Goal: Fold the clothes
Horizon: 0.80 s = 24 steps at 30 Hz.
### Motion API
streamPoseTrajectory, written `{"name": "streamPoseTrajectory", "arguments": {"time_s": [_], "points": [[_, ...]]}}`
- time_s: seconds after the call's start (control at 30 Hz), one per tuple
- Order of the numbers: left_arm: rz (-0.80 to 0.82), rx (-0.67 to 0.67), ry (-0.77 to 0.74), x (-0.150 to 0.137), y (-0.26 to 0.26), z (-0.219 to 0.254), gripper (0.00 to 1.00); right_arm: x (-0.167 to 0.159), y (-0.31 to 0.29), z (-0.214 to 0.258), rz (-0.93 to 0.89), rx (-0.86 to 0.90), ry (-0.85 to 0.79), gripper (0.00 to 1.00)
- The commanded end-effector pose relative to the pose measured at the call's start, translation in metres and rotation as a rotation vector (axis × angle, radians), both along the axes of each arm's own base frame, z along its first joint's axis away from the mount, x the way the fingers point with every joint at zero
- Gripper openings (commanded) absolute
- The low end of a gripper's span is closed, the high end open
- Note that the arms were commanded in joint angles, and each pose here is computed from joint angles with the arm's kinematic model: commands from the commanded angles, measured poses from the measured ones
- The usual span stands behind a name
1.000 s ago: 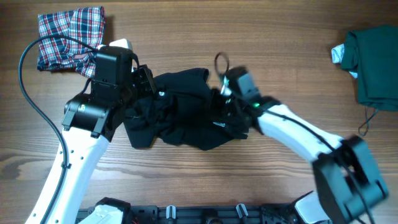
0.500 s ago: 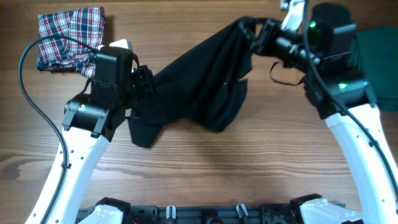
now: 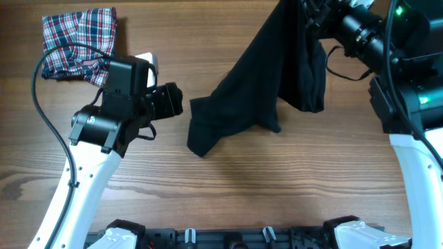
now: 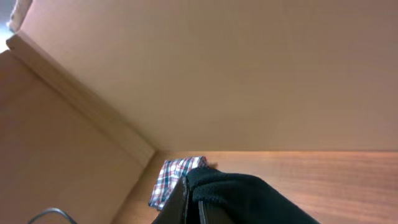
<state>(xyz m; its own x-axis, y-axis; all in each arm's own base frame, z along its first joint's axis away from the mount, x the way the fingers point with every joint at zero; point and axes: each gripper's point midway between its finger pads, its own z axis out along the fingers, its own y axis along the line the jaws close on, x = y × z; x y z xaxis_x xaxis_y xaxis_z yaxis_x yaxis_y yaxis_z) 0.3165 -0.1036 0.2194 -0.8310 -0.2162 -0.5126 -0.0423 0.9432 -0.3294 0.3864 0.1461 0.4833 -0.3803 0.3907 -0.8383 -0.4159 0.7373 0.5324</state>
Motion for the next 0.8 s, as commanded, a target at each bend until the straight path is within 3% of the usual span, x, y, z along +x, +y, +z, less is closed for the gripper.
{"name": "streamPoseTrajectory", "arguments": {"time_s": [0.0, 0.4, 0.77], "points": [[-0.064, -0.033, 0.034, -0.009, -0.009, 0.001, 0.7, -0.019, -0.012, 0.059, -0.04, 0.009, -0.154, 0.04], [-0.226, -0.084, 0.187, -0.052, -0.067, -0.018, 0.89, -0.037, -0.022, 0.105, -0.078, 0.034, -0.26, 0.04], [-0.29, -0.015, 0.494, -0.066, -0.099, -0.104, 0.94, -0.034, -0.035, 0.106, -0.129, 0.03, -0.259, 0.04]]}}
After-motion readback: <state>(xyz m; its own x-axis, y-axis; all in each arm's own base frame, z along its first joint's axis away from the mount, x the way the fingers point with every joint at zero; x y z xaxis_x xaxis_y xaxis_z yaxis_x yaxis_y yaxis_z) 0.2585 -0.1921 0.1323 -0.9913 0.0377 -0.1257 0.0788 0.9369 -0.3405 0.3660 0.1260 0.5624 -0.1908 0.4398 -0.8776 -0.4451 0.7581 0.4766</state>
